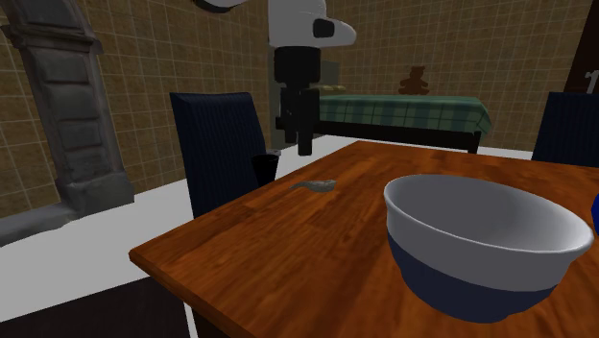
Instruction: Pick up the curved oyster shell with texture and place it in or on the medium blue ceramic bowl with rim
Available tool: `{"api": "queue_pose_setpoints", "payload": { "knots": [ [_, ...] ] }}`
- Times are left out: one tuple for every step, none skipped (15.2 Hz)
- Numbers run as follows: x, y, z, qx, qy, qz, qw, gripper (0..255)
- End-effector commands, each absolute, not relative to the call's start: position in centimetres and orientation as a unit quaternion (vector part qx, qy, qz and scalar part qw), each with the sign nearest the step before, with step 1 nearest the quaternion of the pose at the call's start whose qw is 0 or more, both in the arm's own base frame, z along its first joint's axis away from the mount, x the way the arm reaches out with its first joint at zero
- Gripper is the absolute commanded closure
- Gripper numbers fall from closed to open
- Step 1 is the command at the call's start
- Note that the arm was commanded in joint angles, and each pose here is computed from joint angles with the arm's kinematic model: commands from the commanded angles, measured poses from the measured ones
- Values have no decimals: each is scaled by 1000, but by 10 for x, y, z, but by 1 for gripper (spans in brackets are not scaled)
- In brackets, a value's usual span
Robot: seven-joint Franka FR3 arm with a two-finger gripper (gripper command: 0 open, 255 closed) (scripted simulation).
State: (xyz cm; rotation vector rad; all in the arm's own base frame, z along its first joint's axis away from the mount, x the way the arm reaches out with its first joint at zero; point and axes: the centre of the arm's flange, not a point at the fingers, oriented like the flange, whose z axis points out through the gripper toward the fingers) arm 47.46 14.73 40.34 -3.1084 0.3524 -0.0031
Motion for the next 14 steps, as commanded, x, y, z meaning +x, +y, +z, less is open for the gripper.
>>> {"api": "queue_pose_setpoints", "payload": {
  "knots": [
    [492, 162, 387, -993, 115, -7, 4, 0],
    [501, 168, 379, -993, 117, -9, 3, 0],
    [509, 174, 372, -993, 118, -12, 1, 0],
    [518, 181, 364, -993, 119, -14, 0, 0],
    [527, 187, 357, -993, 120, -17, -2, 0],
    [535, 193, 350, -992, 122, -19, -3, 0],
    [544, 199, 342, -992, 123, -22, -5, 0],
    [553, 205, 335, -992, 124, -24, -6, 0],
    [562, 211, 328, -992, 125, -27, -8, 0],
    [567, 215, 323, -992, 126, -29, -9, 0],
    [568, 215, 318, -992, 126, -29, -9, 0],
    [568, 215, 312, -992, 126, -29, -9, 0],
    [568, 214, 307, -992, 126, -29, -9, 0],
    [569, 214, 302, -992, 126, -29, -9, 0]
  ]
}}
